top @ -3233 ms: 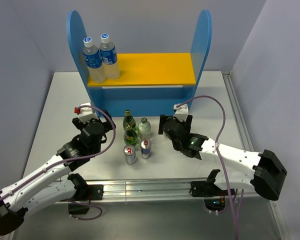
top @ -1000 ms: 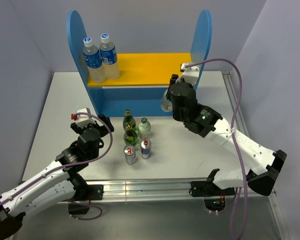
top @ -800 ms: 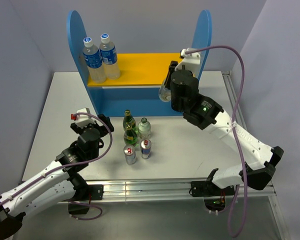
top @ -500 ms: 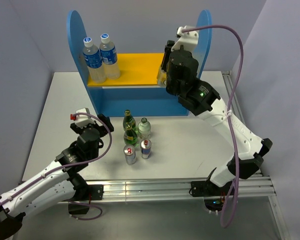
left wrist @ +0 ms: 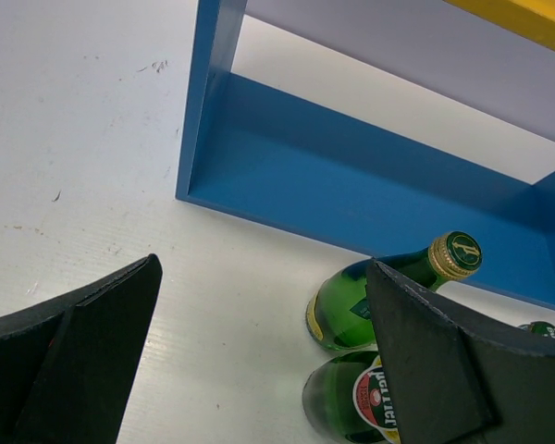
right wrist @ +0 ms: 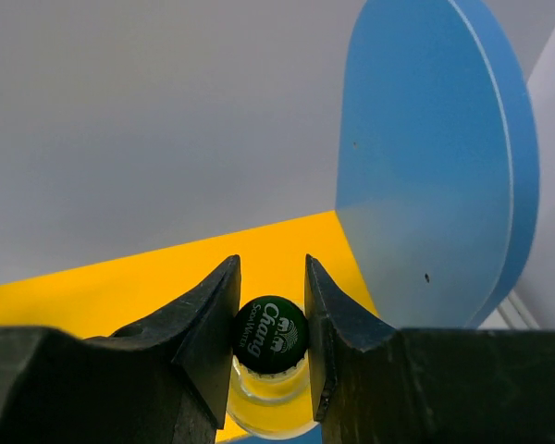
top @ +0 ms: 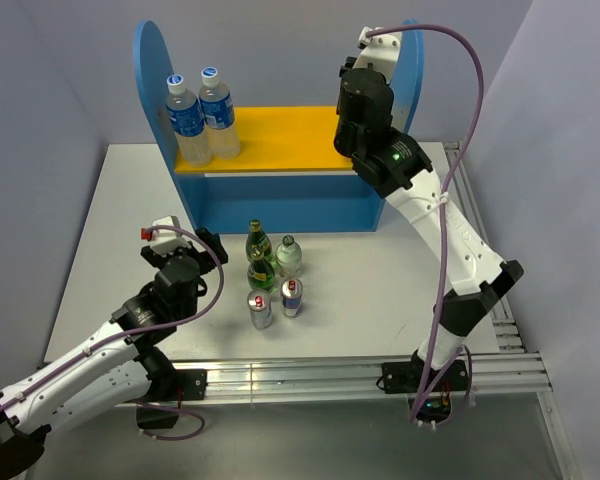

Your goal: Place and organize the beverage onto the shelf

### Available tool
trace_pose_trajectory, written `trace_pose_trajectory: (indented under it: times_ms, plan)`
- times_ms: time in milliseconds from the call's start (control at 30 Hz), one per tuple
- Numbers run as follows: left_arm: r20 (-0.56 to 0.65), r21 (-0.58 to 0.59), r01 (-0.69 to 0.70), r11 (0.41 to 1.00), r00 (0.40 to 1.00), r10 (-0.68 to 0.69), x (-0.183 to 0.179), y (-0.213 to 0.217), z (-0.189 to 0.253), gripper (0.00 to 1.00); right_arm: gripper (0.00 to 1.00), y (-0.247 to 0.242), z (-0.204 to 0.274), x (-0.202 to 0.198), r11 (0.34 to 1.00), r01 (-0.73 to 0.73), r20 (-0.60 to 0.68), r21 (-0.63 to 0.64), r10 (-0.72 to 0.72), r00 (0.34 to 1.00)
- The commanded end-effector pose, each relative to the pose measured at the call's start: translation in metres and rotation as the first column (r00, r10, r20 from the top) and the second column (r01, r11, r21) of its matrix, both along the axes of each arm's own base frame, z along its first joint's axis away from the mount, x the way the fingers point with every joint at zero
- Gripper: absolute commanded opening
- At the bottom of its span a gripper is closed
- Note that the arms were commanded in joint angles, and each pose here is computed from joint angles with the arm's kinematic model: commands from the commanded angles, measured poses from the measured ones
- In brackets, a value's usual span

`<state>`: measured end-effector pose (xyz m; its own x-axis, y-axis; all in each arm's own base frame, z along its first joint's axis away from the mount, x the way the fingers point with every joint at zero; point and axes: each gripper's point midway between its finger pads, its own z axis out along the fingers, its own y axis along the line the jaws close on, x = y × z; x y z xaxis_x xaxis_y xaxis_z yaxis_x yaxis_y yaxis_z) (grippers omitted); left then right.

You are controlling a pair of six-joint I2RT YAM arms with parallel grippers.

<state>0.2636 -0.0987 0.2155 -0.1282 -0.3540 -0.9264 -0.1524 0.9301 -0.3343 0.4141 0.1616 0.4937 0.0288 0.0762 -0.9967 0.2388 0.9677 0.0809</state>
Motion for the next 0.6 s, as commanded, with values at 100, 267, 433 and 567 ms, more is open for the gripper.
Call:
trace_pose_trajectory:
  times_ms: [100,267,433,567]
  plan:
    - [0.007,-0.011,0.001,1.000,1.000,-0.001,0.003,-0.003,0.000,0.99,0.00,-0.026,0.033,0.015,0.992,0.019,0.110,0.122,-0.033,0.993]
    - [0.005,-0.010,0.000,1.000,1.000,0.000,0.003,-0.003,0.000,0.99,0.00,-0.029,0.007,0.032,0.992,0.037,0.057,0.117,-0.044,0.997]
    - [0.005,-0.014,0.004,1.000,1.000,-0.004,0.003,-0.003,0.000,0.99,0.00,-0.033,-0.013,0.044,0.992,0.053,0.028,0.113,-0.057,0.998]
    - [0.002,-0.014,0.005,1.000,1.000,-0.005,0.002,-0.004,-0.001,0.99,0.00,-0.033,-0.027,0.058,0.992,0.074,0.009,0.098,-0.075,0.997]
